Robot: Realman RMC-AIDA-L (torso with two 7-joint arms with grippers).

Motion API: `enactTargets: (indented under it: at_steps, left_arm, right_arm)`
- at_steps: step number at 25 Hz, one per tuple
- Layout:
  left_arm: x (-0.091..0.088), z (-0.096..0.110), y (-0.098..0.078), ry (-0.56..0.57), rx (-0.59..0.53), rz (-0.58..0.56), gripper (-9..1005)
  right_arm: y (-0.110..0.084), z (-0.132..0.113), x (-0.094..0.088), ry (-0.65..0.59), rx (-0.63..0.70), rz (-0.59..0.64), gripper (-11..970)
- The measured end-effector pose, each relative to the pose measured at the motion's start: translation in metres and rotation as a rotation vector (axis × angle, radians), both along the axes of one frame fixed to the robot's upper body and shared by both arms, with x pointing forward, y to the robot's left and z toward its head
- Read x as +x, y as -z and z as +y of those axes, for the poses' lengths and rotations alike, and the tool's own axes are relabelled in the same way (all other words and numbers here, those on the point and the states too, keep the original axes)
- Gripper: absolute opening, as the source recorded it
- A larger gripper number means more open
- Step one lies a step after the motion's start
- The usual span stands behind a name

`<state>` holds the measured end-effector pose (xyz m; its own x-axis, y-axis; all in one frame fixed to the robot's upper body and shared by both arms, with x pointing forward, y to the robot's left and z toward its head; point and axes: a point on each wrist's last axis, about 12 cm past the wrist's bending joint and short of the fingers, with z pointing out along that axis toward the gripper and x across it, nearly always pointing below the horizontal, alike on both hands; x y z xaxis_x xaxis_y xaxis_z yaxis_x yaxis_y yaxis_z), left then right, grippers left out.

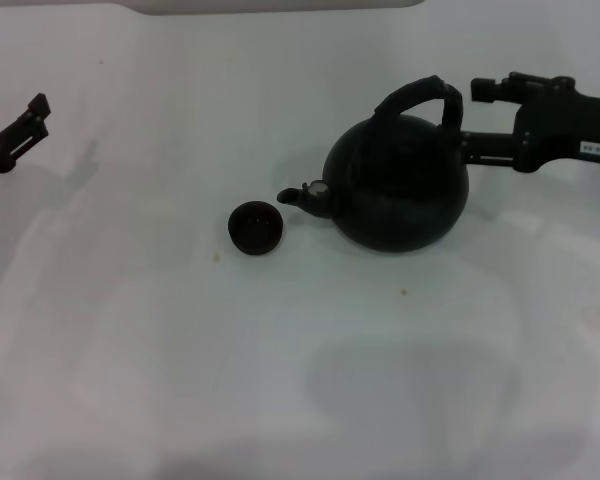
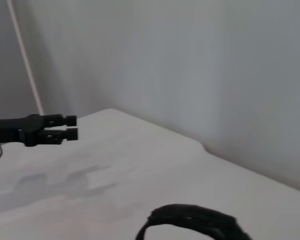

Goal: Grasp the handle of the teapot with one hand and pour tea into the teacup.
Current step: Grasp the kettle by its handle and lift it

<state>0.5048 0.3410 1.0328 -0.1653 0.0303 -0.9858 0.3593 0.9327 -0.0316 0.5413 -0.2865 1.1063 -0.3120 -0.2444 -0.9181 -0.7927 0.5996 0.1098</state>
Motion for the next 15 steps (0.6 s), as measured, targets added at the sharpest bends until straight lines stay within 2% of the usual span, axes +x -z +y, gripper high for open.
enactTargets:
  at_steps: [6,15]
  left_arm:
    - [0.000,0.000,0.000,0.000,0.000,0.001,879]
    - [0.000,0.000,0.000,0.000,0.002,0.001,880]
  right_arm:
    - [0.000,-0.004,0.002,0.028,-0.023,-0.013,838]
    - [0.011,0.003,0.007,0.053,-0.067,-0.008,837]
